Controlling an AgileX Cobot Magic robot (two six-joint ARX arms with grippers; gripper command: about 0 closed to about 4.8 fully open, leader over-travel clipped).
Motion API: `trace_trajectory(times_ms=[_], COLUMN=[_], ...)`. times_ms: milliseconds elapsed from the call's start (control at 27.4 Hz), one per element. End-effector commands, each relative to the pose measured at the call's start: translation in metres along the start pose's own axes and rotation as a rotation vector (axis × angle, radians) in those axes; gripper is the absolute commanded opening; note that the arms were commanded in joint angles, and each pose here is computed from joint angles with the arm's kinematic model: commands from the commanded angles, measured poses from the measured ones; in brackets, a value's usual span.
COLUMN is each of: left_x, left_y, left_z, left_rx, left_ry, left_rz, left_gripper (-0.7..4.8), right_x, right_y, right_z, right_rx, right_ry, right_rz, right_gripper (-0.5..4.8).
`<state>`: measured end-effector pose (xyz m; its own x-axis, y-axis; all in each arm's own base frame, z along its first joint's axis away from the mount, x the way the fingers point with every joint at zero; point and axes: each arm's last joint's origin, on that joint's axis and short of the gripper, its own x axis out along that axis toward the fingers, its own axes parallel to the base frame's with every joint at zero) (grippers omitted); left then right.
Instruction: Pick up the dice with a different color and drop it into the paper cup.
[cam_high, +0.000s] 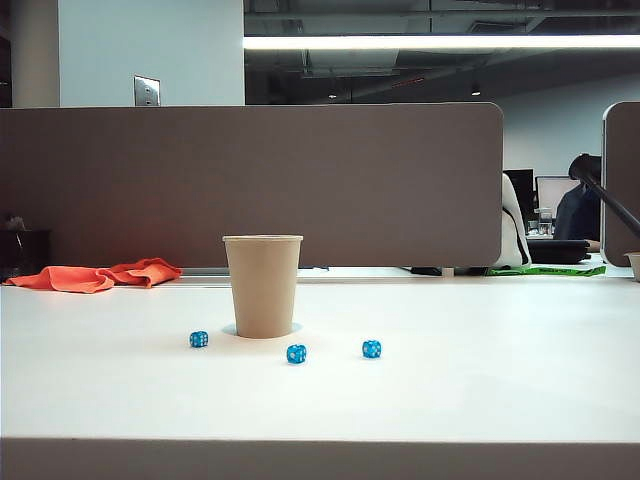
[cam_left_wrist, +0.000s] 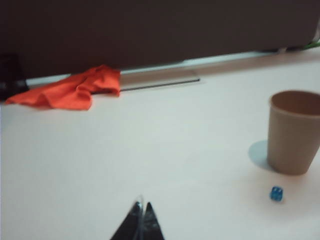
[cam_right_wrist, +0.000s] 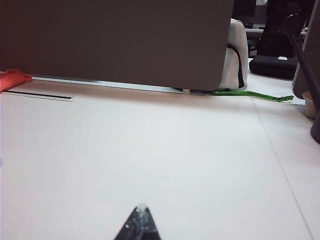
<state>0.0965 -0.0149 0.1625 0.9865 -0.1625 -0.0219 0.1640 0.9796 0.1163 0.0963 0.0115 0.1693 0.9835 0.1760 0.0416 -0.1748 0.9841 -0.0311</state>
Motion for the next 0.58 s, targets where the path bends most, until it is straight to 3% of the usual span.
trace_trajectory(times_ms=[37, 584], left_x=[0.000, -0.002], left_y=[0.000, 0.014], left_z=[0.005, 0.005], left_rx=[-0.017, -0.066], left_ry=[-0.046, -0.062], left_rz=[-0.010, 0.025], left_gripper=[-0.06, -0.06], right_x=[0.000, 0.000], right_y=[0.000, -0.001], right_z=[0.001, 0.003], right_rx=[0.000, -0.010], right_ry=[-0.018, -0.032], right_rz=[0.006, -0.023], right_gripper=[-0.01, -0.01])
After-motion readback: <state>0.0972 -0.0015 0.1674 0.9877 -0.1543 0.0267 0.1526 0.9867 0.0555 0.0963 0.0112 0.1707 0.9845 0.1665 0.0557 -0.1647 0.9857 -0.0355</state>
